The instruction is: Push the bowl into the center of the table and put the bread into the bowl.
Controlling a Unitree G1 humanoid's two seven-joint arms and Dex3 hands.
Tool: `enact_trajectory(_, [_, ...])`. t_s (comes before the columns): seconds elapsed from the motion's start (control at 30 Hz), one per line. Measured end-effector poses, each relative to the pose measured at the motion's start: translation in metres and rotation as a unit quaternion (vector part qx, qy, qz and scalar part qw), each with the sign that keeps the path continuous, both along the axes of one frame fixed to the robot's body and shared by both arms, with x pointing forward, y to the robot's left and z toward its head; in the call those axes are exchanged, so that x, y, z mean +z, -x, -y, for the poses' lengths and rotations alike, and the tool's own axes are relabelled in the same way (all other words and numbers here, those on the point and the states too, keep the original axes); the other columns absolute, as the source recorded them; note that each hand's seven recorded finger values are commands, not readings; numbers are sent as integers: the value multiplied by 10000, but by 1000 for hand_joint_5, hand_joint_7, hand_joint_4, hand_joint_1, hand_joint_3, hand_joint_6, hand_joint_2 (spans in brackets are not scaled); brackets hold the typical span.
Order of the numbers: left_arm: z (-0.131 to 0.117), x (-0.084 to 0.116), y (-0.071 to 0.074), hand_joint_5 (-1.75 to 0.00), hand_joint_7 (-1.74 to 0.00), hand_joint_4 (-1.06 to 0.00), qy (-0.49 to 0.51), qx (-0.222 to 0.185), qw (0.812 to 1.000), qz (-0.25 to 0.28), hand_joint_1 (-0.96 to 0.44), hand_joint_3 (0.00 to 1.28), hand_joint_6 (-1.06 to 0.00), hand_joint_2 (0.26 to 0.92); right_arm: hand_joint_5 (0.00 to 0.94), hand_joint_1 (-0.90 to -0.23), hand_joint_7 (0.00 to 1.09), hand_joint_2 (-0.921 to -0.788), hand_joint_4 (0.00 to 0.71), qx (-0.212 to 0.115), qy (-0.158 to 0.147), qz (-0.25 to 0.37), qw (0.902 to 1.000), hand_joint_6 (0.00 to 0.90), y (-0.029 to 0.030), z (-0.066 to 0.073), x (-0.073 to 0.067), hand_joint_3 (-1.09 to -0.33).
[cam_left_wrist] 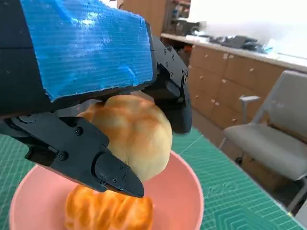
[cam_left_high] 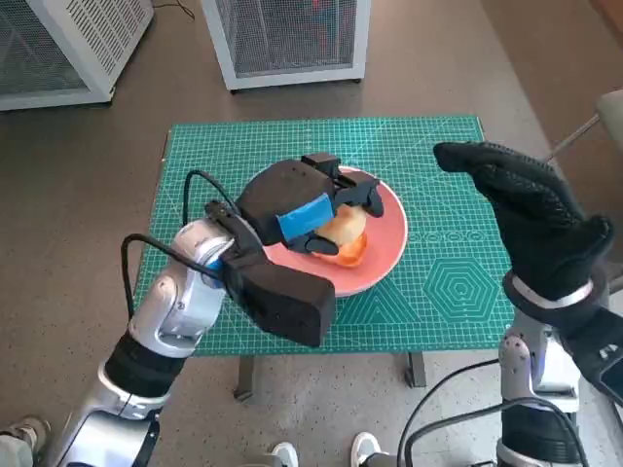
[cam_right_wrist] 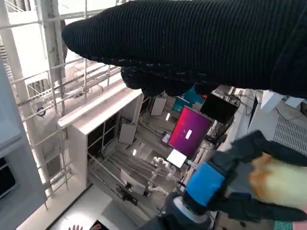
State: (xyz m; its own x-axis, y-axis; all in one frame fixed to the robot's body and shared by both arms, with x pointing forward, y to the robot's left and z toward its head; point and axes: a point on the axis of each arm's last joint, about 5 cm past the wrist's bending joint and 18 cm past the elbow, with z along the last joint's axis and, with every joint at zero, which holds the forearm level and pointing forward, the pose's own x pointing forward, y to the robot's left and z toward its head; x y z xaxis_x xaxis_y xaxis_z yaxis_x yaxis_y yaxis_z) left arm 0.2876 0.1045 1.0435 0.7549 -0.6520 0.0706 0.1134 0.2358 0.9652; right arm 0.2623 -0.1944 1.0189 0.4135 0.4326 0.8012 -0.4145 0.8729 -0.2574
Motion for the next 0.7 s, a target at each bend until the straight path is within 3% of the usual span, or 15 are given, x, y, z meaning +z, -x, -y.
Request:
enact_trajectory(0.2, [-31,-36,14,-6,-304,-259,-131,10,9999,24,-461,42,-232,901,0,-505,602,-921,376,5,-4,-25,10000,57,-6,-14,-11,-512])
enact_trajectory(0.7, [-115,22,46,0,-263,-209,273,-106,9995,108,-512,25,-189,920,1,-499,608,-921,377,34,-32,-75,10000,63,-36,-38,14,-501])
